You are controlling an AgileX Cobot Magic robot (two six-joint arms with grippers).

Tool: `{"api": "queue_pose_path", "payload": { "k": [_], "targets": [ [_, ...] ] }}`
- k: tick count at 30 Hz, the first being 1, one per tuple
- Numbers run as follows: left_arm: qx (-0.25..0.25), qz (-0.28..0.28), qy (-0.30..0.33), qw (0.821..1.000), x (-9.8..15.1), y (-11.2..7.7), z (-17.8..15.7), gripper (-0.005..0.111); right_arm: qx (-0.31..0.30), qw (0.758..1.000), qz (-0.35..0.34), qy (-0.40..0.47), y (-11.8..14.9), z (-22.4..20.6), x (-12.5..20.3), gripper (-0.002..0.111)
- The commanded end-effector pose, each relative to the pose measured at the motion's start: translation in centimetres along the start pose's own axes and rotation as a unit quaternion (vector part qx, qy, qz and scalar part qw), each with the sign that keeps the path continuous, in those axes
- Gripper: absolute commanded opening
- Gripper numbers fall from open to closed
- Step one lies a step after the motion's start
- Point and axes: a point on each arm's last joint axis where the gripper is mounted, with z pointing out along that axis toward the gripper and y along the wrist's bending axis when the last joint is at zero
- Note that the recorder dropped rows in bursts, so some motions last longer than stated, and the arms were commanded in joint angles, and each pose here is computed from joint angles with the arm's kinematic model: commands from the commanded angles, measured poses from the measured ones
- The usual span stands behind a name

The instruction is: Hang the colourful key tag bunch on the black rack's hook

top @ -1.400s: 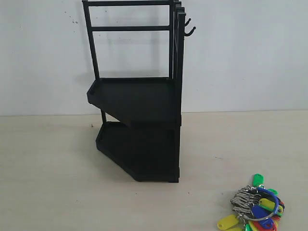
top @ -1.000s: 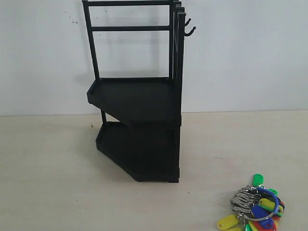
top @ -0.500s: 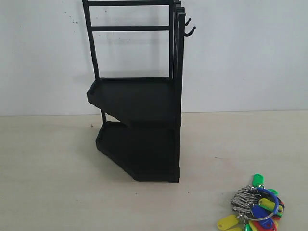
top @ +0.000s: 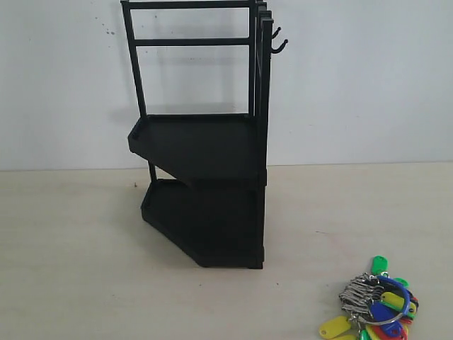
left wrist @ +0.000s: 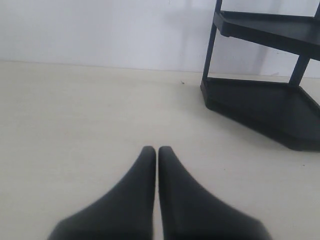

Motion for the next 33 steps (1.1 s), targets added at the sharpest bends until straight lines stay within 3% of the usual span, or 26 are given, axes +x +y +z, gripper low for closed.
{"api": "queue_pose_path", "payload": {
  "k": [1,4,6,18,22,26,29,33],
  "targets": [
    [-0.002,0.004,-0.003,1.000,0.0,0.0,0.0,0.004,0.079,0.976,0.081,0.185,-0.8,4.5,0.3,0.000],
    [-0.002,0.004,-0.003,1.000,0.0,0.0,0.0,0.004,0.146,0.926,0.100,0.334,-1.8,7.4,2.7,0.000],
    [-0.002,0.004,-0.003,1.000,0.0,0.0,0.0,0.004,0.165,0.902,0.098,0.386,-2.2,8.5,4.1,0.000],
    [-0.002,0.004,-0.003,1.000,0.0,0.0,0.0,0.004,0.187,0.781,0.039,0.594,-4.5,9.6,14.5,0.000],
    [-0.002,0.004,-0.003,1.000,0.0,0.0,0.0,0.004,0.196,0.720,0.037,0.665,-5.0,9.8,17.5,0.001],
    [-0.002,0.004,-0.003,1.000,0.0,0.0,0.0,0.004,0.182,0.658,0.047,0.729,-5.2,9.9,20.7,0.019],
    [-0.002,0.004,-0.003,1.000,0.0,0.0,0.0,0.004,0.174,0.618,0.051,0.765,-5.4,10.1,22.7,0.044],
    [-0.002,0.004,-0.003,1.000,0.0,0.0,0.0,0.004,0.165,0.586,0.057,0.791,-5.7,10.1,25.0,0.049]
  ]
}}
